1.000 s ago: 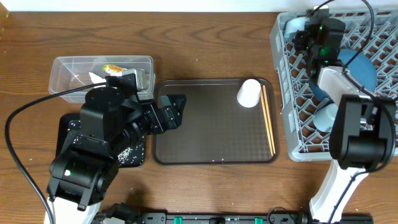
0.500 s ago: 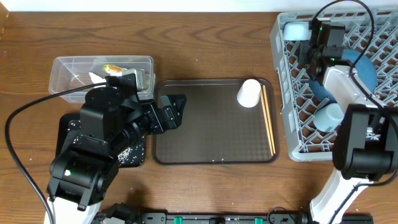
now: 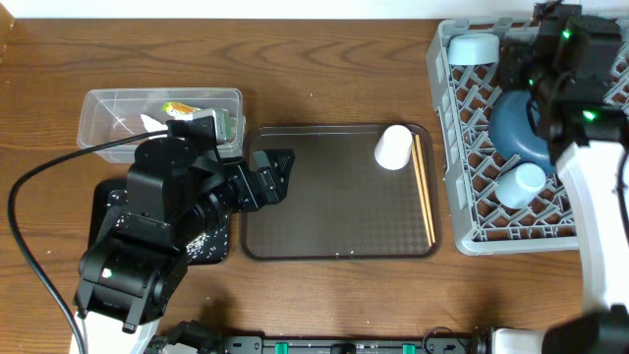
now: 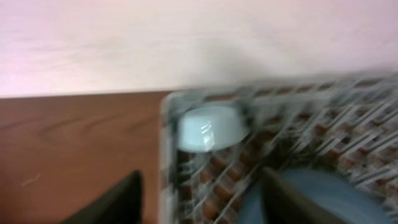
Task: Sort waste into correct bins and load items into the dishwasher rack
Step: 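Push the bowl upright into the rack slot with the right gripper, then reach the left gripper right toward the white cup on the brown tray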
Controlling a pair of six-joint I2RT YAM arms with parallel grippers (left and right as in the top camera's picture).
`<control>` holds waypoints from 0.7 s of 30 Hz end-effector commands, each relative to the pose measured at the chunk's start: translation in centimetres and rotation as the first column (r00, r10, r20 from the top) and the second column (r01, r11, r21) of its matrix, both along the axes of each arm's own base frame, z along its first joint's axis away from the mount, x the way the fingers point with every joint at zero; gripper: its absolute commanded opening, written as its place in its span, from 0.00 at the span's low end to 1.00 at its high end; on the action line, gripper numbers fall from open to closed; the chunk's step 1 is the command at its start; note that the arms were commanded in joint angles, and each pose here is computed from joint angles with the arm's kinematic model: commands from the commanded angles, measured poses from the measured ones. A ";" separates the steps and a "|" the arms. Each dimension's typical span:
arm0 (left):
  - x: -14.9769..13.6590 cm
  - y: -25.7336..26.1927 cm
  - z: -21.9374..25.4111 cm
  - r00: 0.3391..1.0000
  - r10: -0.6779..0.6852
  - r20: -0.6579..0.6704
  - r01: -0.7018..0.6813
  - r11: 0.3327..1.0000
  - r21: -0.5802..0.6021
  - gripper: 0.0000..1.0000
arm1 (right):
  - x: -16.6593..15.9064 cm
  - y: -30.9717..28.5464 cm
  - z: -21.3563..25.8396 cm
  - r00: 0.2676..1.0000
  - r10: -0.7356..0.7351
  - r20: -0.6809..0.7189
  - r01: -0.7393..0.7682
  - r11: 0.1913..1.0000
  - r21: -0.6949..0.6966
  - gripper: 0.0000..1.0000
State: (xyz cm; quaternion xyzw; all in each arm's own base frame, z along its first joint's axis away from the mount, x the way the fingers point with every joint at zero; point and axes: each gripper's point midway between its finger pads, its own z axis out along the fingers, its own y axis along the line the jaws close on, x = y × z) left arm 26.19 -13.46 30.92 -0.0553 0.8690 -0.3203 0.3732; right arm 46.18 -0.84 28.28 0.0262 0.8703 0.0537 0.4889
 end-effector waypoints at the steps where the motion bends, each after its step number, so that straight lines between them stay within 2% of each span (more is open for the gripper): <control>1: 0.0 -0.1 0.7 1.000 -0.007 0.015 0.007 1.000 -0.010 0.98 | -3.0 4.9 1.0 0.978 0.204 -0.028 -0.195 0.962 0.193 0.68; 5: 0.0 -0.1 0.7 1.000 -0.007 0.015 0.008 1.000 -0.010 0.98 | -6.6 6.7 -1.1 0.947 0.272 -0.172 -0.220 0.937 0.272 0.78; 8: 0.0 -0.1 0.7 1.000 -0.007 0.015 0.007 1.000 -0.010 0.98 | -8.9 6.6 -3.5 0.916 0.258 -0.308 -0.168 0.942 0.290 0.99; 13: 0.0 -0.1 0.7 1.000 -0.007 0.015 0.007 1.000 -0.010 0.98 | -10.8 4.2 -5.9 0.885 0.137 -0.446 -0.055 0.980 0.192 0.99; 21: 0.0 -0.1 0.7 1.000 -0.007 0.015 0.007 1.000 -0.010 0.98 | -11.4 4.2 -6.2 0.871 0.133 -0.473 -0.047 0.981 0.190 0.99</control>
